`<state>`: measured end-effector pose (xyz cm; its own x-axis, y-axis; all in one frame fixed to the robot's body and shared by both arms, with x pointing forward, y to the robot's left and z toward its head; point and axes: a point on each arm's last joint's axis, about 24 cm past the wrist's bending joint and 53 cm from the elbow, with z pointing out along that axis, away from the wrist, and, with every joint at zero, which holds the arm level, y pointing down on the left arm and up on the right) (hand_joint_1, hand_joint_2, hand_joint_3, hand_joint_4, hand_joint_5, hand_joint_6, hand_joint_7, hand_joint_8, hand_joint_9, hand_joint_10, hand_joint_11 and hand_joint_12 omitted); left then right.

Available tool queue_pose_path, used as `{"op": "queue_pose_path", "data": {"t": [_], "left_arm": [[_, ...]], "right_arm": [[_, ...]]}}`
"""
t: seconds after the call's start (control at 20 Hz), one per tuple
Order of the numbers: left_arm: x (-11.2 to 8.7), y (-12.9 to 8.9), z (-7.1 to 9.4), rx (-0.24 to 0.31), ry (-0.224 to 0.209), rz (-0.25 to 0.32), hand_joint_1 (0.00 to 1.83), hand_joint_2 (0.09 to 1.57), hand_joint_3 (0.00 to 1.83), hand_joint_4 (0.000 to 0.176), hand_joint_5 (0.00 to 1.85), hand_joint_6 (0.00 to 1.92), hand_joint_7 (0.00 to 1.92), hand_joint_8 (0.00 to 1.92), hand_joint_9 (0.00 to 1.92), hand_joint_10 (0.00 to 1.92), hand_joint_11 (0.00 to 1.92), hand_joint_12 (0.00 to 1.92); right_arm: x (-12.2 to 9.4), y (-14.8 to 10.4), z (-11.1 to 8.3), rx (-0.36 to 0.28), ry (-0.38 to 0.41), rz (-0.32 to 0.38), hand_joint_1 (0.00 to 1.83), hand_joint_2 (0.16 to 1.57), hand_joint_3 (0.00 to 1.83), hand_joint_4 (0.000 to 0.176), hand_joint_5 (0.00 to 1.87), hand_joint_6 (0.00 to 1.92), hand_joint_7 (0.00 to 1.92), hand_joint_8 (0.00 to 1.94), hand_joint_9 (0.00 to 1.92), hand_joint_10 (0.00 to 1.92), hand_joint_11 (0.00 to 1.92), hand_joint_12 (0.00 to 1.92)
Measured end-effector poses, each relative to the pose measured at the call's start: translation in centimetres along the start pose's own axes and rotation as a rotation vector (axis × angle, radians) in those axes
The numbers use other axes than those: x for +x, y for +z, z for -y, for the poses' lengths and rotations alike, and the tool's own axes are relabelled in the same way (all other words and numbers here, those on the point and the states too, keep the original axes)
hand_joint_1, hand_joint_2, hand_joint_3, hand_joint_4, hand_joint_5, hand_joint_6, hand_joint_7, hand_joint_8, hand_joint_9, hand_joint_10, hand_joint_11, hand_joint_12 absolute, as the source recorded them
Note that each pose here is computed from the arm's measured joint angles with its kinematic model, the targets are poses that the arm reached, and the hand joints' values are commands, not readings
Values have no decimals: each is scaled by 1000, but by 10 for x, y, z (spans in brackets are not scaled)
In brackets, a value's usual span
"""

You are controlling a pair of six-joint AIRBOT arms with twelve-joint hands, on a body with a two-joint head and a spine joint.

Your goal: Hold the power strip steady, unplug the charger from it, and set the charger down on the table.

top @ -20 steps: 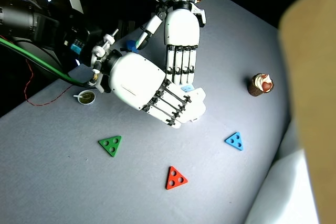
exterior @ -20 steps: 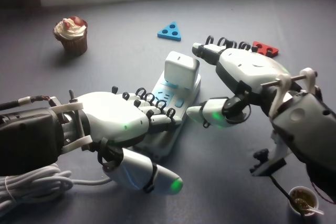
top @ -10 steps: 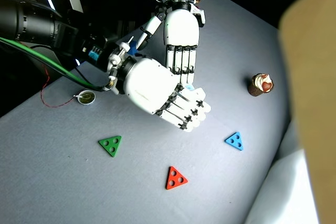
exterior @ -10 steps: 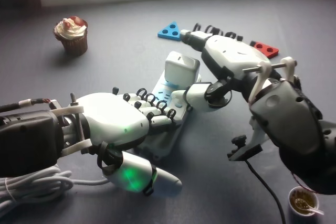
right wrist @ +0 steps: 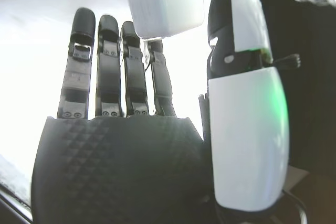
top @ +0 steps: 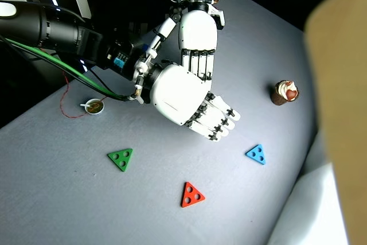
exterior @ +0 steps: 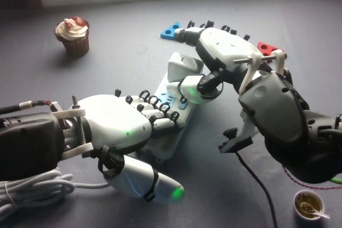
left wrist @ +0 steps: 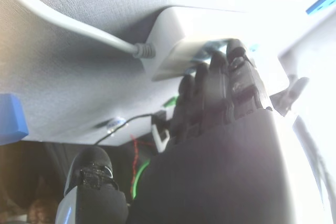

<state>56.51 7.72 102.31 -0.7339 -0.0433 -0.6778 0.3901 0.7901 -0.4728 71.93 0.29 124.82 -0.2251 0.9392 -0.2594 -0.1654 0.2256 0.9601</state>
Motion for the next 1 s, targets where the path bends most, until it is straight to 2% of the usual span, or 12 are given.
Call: {"op": "queue_pose_path", "data": {"t": [0.2,0.3,0.35,0.4,0.5,0.55,0.6,0.65,0.7,0.8,0.9,1.0], "left_arm": [[-1,-1,-1,-3,-1,1,0,1023,2,0,137,7,123,6,87,6,54,50],[-1,-1,-1,-3,-1,1,0,1025,2,0,137,5,132,7,95,7,64,53],[-1,-1,-1,-3,-2,1,0,1025,2,0,137,5,132,7,95,7,64,53],[-1,-1,-1,-3,-2,2,0,1021,0,0,125,0,121,2,86,3,61,52],[-1,-1,-1,-3,-2,1,0,1021,0,0,131,4,136,7,100,7,72,56],[-1,-1,-2,-4,-1,2,0,1019,0,0,124,0,126,2,91,3,64,53],[-1,-1,-2,-4,-2,2,0,1019,0,0,124,0,126,2,91,3,64,53],[-1,-1,-2,-4,-2,1,0,1021,0,0,126,1,127,3,92,3,65,53],[-1,-2,-2,-4,-2,0,0,1031,4,0,143,8,146,10,105,8,69,55],[-1,-2,-2,-4,-2,0,0,1030,4,0,143,7,148,9,105,7,68,55],[-1,-2,-2,-4,-2,0,0,1023,1,0,149,8,152,8,116,9,80,59],[-1,-2,-2,-6,-5,-1,0,1026,2,0,154,8,153,7,116,7,82,60]], "right_arm": [[-1,1,-1,-4,-4,2,1144,990,0,0,446,14,451,14,455,16,253,598],[-4,2,0,-4,-7,8,1160,963,0,0,551,7,577,9,582,12,362,589],[-4,2,0,-3,-8,10,1160,963,0,0,551,7,577,9,582,12,362,589],[-6,3,1,-3,-8,13,1176,955,0,0,596,5,639,6,662,12,434,588],[-9,5,2,-2,-12,22,1135,1032,2,0,871,13,942,13,968,17,738,593],[-12,5,2,-2,-13,27,1228,1039,0,0,1042,645,1199,384,1138,3,900,538],[-12,5,3,-1,-13,28,1228,1039,0,0,1042,645,1199,384,1138,3,900,538],[-13,5,3,-1,-14,30,1239,1054,5,20,1043,824,1187,591,1207,5,955,539],[-17,5,3,-1,-15,39,1252,1049,0,5,1060,817,1226,599,1300,20,1018,577],[-18,5,3,-2,-16,40,1253,1047,0,8,1072,796,1229,598,1299,15,1009,579],[-19,5,2,-7,-22,41,1254,1046,3,0,1050,834,1248,560,1302,1,972,657],[-19,4,-4,-37,-49,37,1257,1043,0,0,1064,798,1259,557,1307,2,939,663]]}}
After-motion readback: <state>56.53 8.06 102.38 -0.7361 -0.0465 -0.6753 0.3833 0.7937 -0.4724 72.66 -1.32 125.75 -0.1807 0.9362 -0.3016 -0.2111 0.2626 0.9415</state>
